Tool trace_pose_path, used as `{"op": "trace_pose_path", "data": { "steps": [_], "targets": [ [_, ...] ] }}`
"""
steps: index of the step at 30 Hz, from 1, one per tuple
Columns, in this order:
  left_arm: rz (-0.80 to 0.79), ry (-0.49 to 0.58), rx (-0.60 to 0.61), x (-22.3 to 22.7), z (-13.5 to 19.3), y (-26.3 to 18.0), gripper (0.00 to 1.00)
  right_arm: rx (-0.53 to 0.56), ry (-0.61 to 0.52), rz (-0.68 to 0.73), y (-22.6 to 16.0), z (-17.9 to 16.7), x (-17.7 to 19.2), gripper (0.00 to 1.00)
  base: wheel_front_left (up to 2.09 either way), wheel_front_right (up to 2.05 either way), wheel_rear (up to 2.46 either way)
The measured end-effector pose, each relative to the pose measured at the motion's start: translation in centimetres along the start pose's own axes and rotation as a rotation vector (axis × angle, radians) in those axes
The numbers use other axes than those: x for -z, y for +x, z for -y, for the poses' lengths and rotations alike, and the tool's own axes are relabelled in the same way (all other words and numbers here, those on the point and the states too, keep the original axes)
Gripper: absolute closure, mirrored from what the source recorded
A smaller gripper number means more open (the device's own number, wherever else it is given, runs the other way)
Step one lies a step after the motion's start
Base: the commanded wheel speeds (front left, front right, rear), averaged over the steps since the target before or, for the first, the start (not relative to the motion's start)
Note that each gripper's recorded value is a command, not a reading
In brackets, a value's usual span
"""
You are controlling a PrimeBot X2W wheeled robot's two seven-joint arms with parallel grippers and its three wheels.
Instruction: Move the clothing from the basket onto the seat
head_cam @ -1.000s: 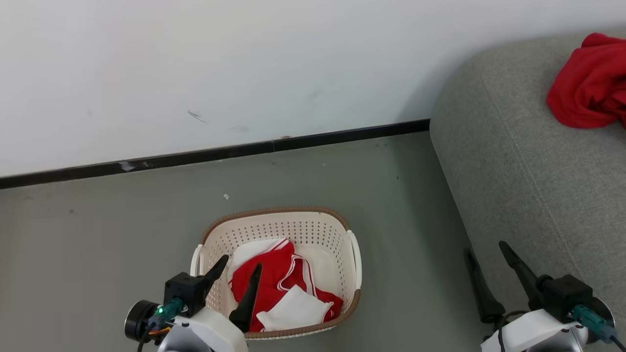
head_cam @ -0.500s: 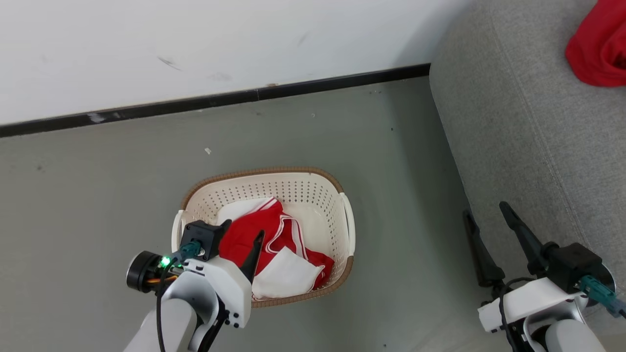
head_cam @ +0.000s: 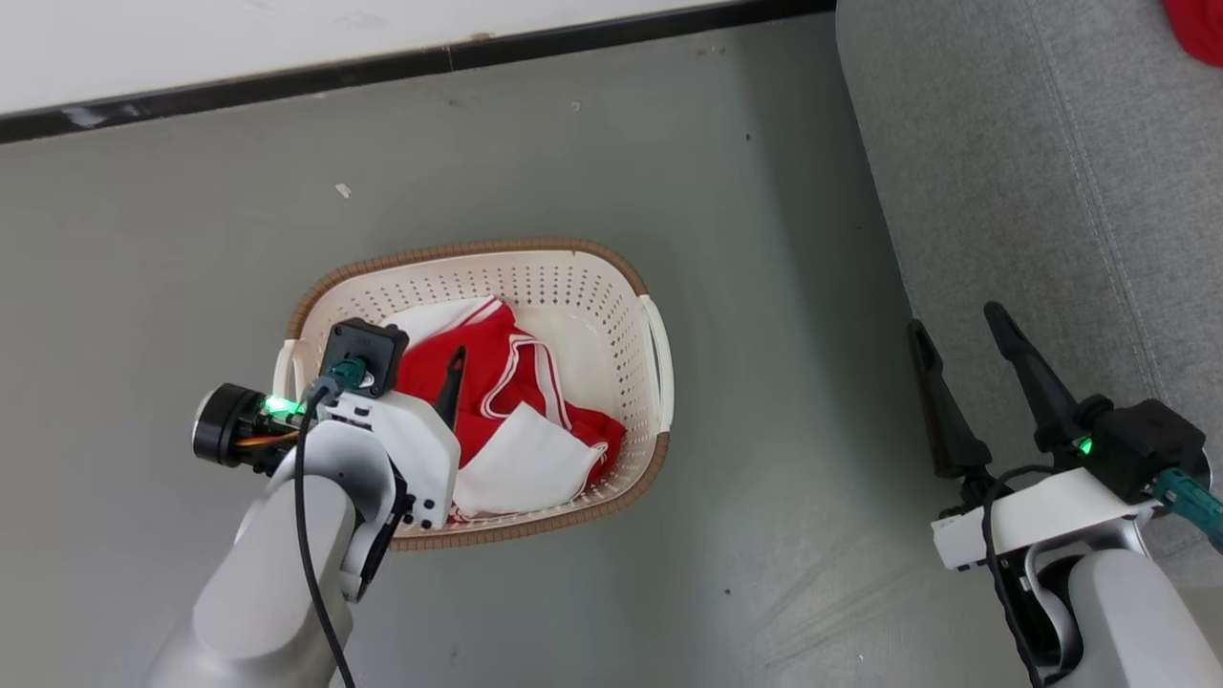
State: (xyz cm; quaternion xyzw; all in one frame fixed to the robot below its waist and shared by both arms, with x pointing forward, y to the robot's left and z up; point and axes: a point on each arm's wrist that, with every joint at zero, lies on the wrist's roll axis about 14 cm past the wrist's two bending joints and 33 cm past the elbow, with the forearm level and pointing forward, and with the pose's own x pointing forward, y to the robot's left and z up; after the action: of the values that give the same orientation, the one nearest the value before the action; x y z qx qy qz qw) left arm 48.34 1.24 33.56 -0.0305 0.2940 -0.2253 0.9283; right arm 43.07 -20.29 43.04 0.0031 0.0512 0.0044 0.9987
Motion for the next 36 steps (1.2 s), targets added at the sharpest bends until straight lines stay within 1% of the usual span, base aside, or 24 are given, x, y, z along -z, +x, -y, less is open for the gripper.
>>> {"op": "trace_pose_path", "data": {
  "steps": [4, 15, 26, 36],
  "targets": [
    [-0.023, 0.023, -0.016, 0.8, -0.9, 1.6, 0.00, -0.002, -0.004, -0.011, 1.0, 0.1, 0.7, 0.00, 0.00, 0.00, 0.00],
    [-0.098, 0.022, -0.062, 3.8, -2.7, 5.2, 0.00, 0.001, -0.013, -0.027, 3.5, 0.5, 2.3, 0.00, 0.00, 0.00, 0.00],
    [-0.200, 0.051, -0.044, 7.5, -2.3, 8.0, 0.00, 0.003, -0.013, -0.059, 5.1, 0.9, 4.3, 0.00, 0.00, 0.00, 0.00],
    [-0.284, 0.036, -0.057, 11.0, -2.7, 9.8, 0.00, -0.006, -0.022, -0.090, 6.3, 0.9, 6.3, 0.00, 0.00, 0.00, 0.00]
  ]
}}
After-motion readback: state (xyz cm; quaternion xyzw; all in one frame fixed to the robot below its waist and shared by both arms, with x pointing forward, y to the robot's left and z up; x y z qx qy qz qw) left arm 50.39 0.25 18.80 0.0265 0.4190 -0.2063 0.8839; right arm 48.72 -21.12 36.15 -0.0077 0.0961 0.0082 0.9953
